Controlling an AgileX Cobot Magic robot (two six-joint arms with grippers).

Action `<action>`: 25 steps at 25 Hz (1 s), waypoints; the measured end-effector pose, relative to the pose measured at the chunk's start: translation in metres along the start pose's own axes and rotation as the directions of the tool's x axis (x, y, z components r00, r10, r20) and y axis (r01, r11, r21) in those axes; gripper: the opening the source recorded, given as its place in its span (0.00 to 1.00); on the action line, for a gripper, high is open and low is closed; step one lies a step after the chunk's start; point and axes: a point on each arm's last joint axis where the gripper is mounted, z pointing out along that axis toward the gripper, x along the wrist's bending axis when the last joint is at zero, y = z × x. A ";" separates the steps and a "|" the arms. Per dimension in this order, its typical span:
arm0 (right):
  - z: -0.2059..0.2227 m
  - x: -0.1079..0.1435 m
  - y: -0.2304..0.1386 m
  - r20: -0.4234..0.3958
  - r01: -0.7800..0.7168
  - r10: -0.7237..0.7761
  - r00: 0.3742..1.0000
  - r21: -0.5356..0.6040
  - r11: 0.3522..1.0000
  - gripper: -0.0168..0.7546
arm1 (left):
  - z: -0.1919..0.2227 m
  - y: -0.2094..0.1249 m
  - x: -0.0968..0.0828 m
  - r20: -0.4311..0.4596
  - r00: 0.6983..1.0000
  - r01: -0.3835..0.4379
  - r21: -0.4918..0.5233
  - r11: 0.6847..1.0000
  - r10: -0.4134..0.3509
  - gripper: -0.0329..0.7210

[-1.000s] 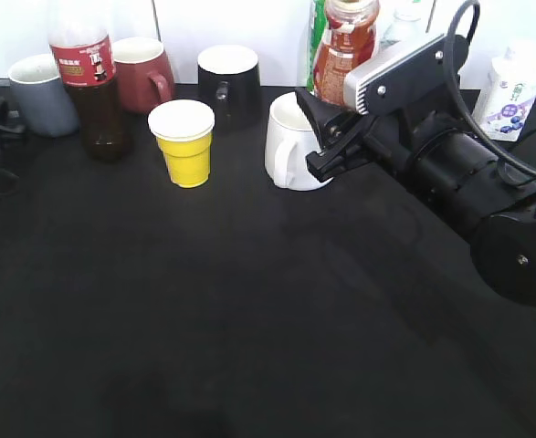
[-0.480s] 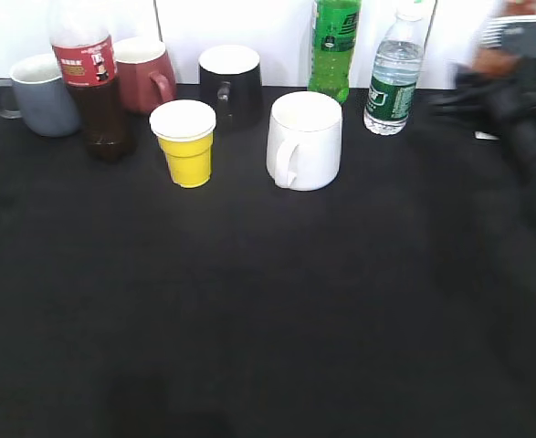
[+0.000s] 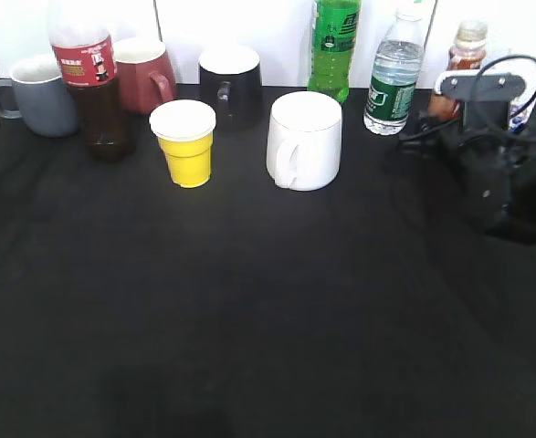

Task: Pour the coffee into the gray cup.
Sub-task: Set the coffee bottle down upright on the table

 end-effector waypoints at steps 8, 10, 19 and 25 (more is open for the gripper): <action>0.006 -0.003 -0.015 -0.051 -0.017 0.016 0.999 -0.023 1.000 0.74 | 0.000 -0.001 0.000 0.001 1.000 -0.001 0.006 1.000 0.001 0.41; 0.006 -0.003 -0.015 -0.052 -0.016 0.015 0.999 -0.023 1.000 0.78 | 0.000 -0.001 0.000 0.001 1.000 -0.001 0.006 1.000 0.001 0.41; -0.017 -0.010 -0.013 -0.079 0.009 -0.007 0.997 0.023 1.000 0.79 | -0.003 0.004 0.000 0.000 1.000 -0.005 -0.013 1.000 0.005 0.41; -0.046 -0.019 0.005 -0.103 -0.006 0.008 0.995 0.014 1.000 0.79 | -0.004 0.003 0.000 -0.001 1.000 -0.006 0.016 1.000 0.006 0.41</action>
